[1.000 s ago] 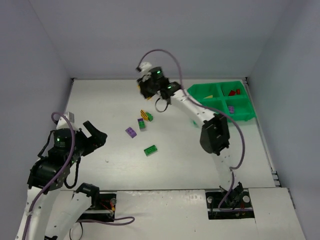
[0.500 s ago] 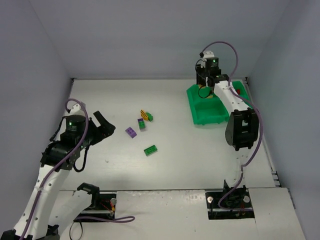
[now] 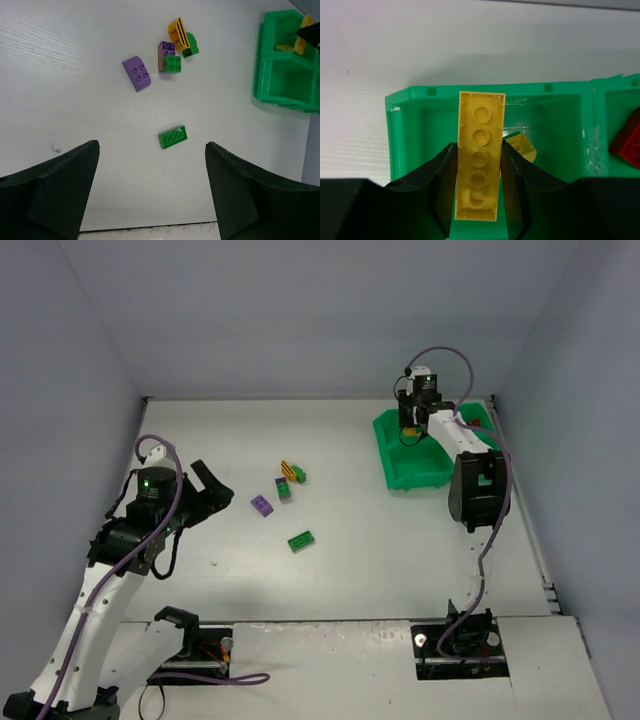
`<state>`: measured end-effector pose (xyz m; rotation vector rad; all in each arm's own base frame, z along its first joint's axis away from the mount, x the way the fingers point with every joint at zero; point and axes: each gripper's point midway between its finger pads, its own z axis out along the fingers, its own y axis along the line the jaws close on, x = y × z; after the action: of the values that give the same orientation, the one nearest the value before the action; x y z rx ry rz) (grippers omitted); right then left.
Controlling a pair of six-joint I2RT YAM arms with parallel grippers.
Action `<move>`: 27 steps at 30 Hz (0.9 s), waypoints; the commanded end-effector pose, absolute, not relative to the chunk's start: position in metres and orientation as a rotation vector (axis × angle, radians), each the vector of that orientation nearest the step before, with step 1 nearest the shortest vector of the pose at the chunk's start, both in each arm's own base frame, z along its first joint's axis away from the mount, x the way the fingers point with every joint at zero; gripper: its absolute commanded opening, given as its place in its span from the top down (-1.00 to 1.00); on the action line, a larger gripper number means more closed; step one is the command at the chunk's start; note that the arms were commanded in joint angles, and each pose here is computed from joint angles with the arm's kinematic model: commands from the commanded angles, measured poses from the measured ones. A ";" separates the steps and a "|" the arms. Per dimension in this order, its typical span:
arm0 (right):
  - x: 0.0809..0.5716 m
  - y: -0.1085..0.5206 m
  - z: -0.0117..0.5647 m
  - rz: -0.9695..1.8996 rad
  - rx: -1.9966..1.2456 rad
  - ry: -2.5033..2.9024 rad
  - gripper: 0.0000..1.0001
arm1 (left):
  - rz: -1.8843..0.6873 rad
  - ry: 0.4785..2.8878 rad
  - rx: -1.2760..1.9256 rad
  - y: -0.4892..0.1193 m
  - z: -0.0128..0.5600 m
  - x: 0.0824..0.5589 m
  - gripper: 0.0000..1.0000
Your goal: Sort the legos into containers by color
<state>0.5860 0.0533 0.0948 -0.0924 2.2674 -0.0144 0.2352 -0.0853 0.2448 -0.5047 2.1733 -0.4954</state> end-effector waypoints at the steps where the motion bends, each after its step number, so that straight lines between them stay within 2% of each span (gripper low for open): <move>1: 0.603 0.047 0.124 -0.034 -0.067 2.167 0.80 | -0.540 2.106 -0.504 -0.090 0.263 0.246 -0.60; 3: 0.605 0.047 0.126 -0.035 -0.070 2.161 0.72 | -0.538 2.107 -0.503 -0.089 0.262 0.245 -0.60; 4: 0.606 0.047 0.128 -0.036 -0.071 2.157 0.59 | -0.535 2.110 -0.504 -0.089 0.262 0.245 -0.60; 6: 0.606 0.046 0.133 -0.034 -0.065 2.148 0.49 | -0.534 2.111 -0.503 -0.089 0.261 0.244 -0.60; 8: 0.606 0.047 0.135 -0.029 -0.067 2.145 0.15 | -0.533 2.112 -0.506 -0.088 0.261 0.245 -0.60; 14: 0.594 0.061 0.159 -0.008 -0.100 2.114 -0.21 | -0.542 2.107 -0.501 -0.090 0.262 0.246 -0.60; 18: 0.578 0.090 0.198 0.008 -0.167 2.047 -0.17 | -0.546 2.111 -0.496 -0.091 0.261 0.247 -0.60; 22: 0.560 0.156 0.226 0.115 -0.336 1.964 0.09 | -0.551 2.112 -0.497 -0.092 0.259 0.247 -0.60; 23: 0.550 0.186 0.227 0.158 -0.409 1.952 0.23 | -0.552 2.114 -0.496 -0.092 0.257 0.248 -0.60; 24: 0.544 0.204 0.228 0.201 -0.452 1.943 0.29 | -0.557 2.114 -0.493 -0.093 0.258 0.247 -0.60; 27: 0.522 0.263 0.216 0.277 -0.606 1.933 0.34 | -0.559 2.118 -0.492 -0.093 0.257 0.245 -0.60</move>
<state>0.5392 0.2059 0.1819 -0.4522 2.0600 0.1740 0.2369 -0.0890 0.2438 -0.4946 2.1733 -0.5170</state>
